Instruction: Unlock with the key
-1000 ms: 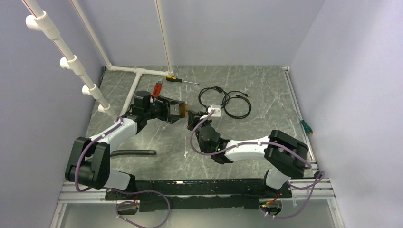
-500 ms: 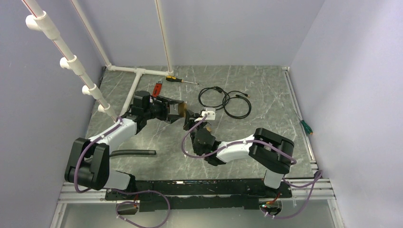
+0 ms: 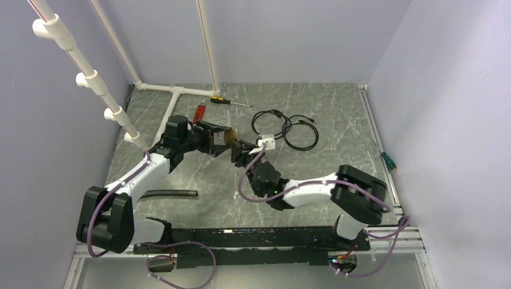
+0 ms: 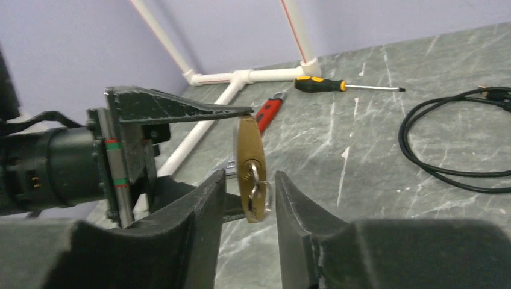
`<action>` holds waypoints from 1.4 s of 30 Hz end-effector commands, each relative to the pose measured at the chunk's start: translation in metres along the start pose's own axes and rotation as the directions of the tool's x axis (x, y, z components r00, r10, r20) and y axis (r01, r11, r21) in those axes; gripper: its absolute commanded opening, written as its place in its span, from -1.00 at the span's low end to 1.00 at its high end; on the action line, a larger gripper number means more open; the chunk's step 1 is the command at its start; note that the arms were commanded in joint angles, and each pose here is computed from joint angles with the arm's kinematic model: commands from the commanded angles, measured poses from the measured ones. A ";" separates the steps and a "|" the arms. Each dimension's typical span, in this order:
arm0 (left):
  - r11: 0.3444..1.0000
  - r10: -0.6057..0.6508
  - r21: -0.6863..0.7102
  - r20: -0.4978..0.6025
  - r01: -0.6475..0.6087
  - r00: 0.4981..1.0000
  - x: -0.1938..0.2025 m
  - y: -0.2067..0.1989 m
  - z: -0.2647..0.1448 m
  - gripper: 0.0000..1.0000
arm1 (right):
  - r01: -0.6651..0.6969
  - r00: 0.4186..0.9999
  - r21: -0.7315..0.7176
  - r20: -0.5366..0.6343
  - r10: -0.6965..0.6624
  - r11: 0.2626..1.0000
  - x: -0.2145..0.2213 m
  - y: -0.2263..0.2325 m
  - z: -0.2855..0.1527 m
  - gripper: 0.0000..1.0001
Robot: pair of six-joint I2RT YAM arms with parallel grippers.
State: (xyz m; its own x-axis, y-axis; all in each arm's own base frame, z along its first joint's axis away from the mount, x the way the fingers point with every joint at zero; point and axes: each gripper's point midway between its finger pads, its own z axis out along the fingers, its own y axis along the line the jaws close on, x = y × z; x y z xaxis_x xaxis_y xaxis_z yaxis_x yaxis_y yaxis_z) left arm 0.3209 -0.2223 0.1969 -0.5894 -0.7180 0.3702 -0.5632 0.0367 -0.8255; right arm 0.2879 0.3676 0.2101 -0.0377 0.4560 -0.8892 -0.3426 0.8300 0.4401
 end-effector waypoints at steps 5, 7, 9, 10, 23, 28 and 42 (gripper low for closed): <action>0.984 0.123 0.141 -0.093 -0.109 0.988 0.034 -0.041 -0.017 -1.00 | -0.033 0.992 -0.149 -0.127 0.014 0.988 -0.033 0.018 -0.034 0.36; 0.985 0.124 0.132 -0.090 -0.111 0.988 0.032 -0.039 -0.015 -1.00 | -0.035 0.990 -0.162 -0.140 0.012 0.986 -0.041 0.017 -0.041 0.42; 0.987 0.117 0.117 -0.092 -0.106 0.989 0.030 -0.035 -0.012 -1.00 | -0.032 0.987 -0.169 -0.161 0.005 0.985 -0.046 0.014 -0.046 0.45; 0.988 0.116 0.115 -0.095 -0.105 0.989 0.030 -0.034 -0.011 -1.00 | -0.027 0.984 -0.163 -0.181 -0.003 0.986 -0.047 0.011 -0.047 0.45; 0.988 0.139 0.077 -0.083 -0.133 0.987 0.024 -0.023 -0.006 -1.00 | -0.010 0.913 -0.226 -0.400 -0.084 0.974 -0.016 -0.002 -0.037 -0.34; 0.990 0.138 0.052 -0.100 -0.133 0.985 0.024 -0.017 -0.003 -1.00 | 0.001 0.911 -0.245 -0.399 -0.102 0.969 -0.018 0.004 -0.032 -0.36; 0.988 0.153 0.040 -0.113 -0.149 0.982 0.024 -0.013 0.000 -1.00 | 0.065 0.910 -0.227 -0.387 -0.151 0.972 -0.009 -0.004 -0.021 -0.42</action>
State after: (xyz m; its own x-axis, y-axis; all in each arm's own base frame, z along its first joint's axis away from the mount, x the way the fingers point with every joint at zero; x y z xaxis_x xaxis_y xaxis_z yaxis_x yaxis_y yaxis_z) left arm 0.3064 -0.2305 0.1730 -0.6500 -0.6784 0.3423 -0.5736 0.1426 -0.8066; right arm 0.2590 0.3499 0.1950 -0.3927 0.1347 -0.9098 -0.5494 0.7589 0.3495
